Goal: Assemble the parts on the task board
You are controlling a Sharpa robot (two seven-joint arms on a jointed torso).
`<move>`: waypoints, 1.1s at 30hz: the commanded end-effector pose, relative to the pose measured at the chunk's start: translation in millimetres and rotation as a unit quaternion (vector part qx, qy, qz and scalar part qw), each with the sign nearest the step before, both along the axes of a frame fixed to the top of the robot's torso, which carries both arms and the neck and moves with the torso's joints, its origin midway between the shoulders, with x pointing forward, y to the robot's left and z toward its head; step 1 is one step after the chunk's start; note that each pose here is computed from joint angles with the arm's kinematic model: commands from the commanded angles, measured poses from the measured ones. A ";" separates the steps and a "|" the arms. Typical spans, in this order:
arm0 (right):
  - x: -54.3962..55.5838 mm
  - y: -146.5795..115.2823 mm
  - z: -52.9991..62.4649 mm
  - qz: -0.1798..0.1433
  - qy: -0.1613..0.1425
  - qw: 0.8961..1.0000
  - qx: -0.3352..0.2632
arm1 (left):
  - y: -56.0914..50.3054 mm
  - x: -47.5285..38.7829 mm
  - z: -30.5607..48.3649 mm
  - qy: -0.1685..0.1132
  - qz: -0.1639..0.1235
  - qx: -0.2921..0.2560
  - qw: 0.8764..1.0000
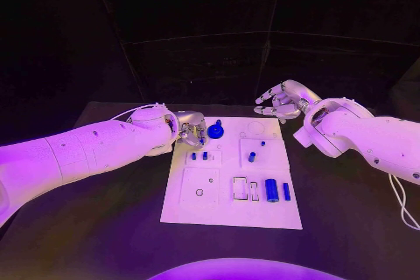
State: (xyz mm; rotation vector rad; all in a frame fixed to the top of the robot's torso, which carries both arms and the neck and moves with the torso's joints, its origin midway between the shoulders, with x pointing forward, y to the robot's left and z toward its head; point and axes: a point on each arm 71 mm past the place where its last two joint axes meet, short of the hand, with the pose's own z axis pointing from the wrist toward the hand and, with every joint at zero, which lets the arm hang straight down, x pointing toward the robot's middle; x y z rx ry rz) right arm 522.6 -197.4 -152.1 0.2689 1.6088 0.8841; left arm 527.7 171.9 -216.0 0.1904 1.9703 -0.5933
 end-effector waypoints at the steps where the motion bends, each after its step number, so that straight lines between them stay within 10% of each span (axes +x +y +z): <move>1: 0.2 1.1 1.1 0.004 -0.001 1.000 0.000 | -1.2 -0.3 -0.3 0.002 0.003 0.001 1.000; 33: 0.3 1.2 1.2 0.004 -0.002 1.000 0.000 | 0.0 1.4 -5.7 0.028 0.016 0.027 0.999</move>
